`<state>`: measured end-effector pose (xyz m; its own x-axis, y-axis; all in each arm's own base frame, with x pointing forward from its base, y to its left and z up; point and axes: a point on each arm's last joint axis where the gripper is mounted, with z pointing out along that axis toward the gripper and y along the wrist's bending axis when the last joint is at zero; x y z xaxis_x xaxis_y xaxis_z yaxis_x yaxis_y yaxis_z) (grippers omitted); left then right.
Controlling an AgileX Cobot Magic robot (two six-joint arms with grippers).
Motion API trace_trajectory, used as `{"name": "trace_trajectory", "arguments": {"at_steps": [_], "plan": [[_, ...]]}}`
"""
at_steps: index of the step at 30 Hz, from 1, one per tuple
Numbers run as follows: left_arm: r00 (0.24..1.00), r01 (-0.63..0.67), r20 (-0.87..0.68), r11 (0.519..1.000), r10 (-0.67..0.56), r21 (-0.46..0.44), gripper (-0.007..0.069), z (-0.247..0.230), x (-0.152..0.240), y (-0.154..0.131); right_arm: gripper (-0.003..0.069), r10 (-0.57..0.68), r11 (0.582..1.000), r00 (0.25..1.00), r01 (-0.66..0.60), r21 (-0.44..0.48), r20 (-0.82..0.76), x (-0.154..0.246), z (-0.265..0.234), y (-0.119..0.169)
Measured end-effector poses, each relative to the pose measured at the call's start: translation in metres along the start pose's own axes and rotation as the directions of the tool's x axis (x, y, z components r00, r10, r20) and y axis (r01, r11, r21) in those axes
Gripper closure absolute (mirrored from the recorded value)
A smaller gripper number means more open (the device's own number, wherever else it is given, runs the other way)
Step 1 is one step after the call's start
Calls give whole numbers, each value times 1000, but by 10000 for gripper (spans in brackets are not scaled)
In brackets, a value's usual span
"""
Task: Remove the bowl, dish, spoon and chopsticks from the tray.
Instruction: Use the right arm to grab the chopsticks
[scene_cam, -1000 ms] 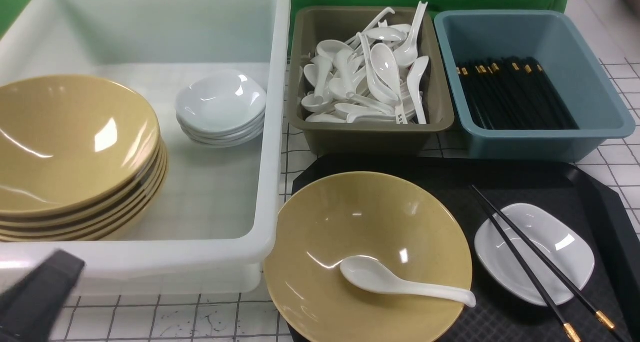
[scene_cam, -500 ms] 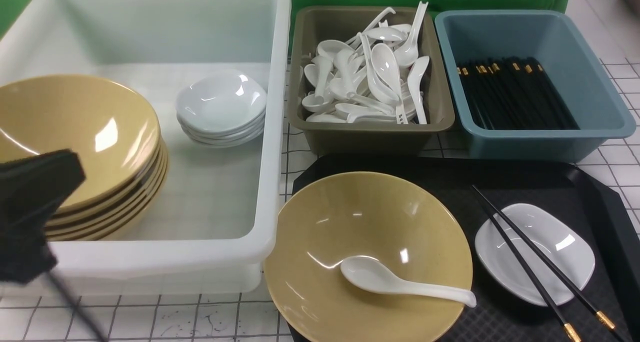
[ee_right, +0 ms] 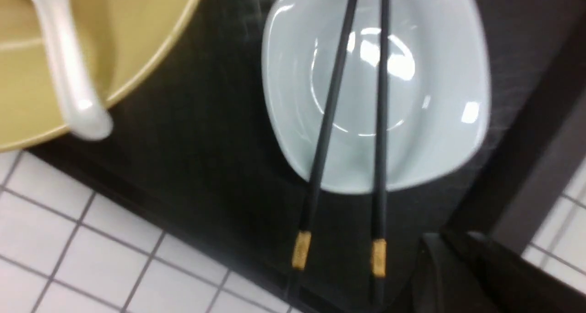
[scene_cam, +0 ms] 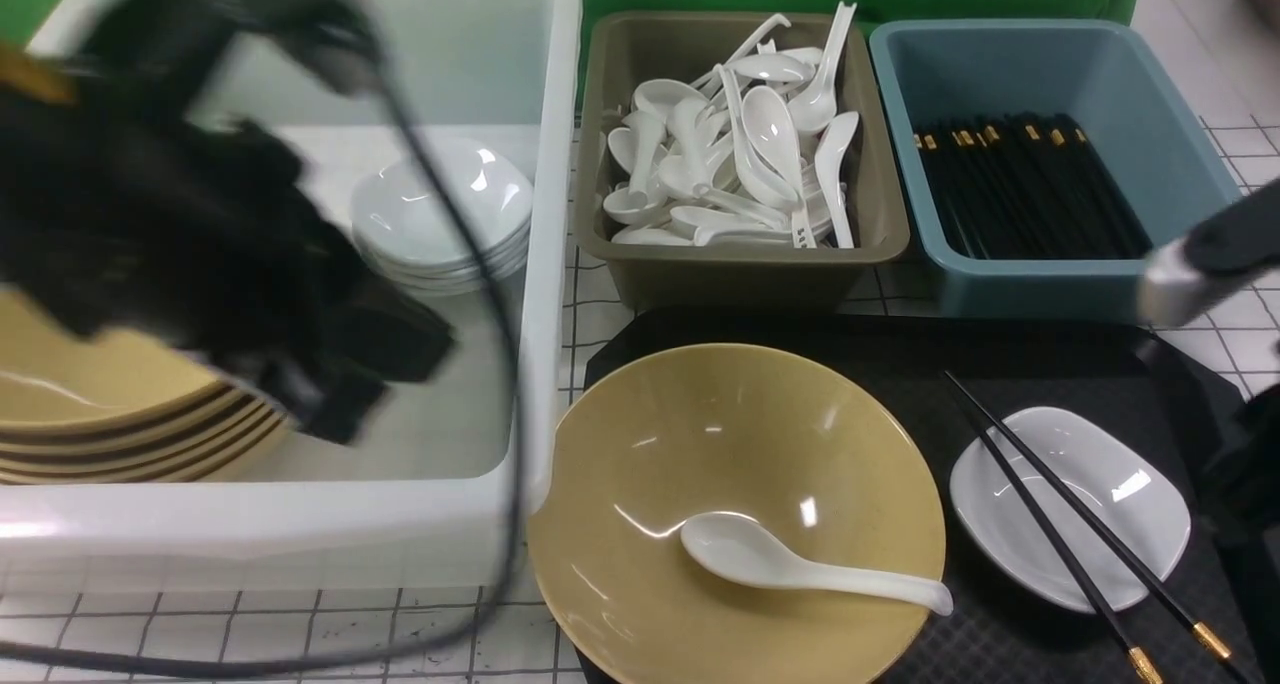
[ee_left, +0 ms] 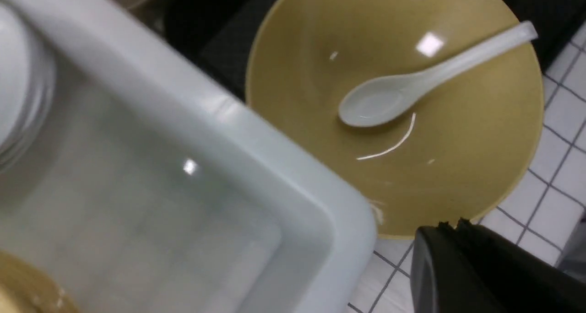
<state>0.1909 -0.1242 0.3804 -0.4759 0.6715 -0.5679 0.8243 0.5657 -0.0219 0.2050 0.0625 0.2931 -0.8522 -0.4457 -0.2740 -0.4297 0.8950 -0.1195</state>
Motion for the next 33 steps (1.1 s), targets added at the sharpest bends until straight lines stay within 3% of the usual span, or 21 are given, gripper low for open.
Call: {"name": "trace_trajectory", "arguments": {"at_steps": [2,4,5,10,15,24,28,33], "plan": [[997,-73,-31,997,74,35,638,14,-12,-12,467,-3,1000,1000,3,-5,-21,-9,16,0],[989,-130,-59,989,134,73,638,31,-21,-24,345,0,1000,1000,0,-9,-32,-19,33,0],[989,-133,-61,988,138,76,638,32,-22,-25,335,1,1000,999,-1,-9,-32,-20,35,0],[975,-171,-122,976,187,132,638,61,-28,-37,131,9,1000,998,-10,-18,-65,-35,69,1],[970,-161,-161,977,183,142,638,76,-29,-34,81,1,1000,994,-5,-28,-112,-41,99,3],[965,-168,-179,977,190,128,638,82,-29,-31,111,-5,999,987,-1,-36,-158,-44,121,5],[967,-171,-169,978,190,120,638,82,-30,-30,237,-5,999,988,-1,-36,-156,-45,121,5],[969,-172,-158,978,189,114,638,82,-31,-30,484,-5,999,987,-1,-36,-161,-44,121,5]]}}
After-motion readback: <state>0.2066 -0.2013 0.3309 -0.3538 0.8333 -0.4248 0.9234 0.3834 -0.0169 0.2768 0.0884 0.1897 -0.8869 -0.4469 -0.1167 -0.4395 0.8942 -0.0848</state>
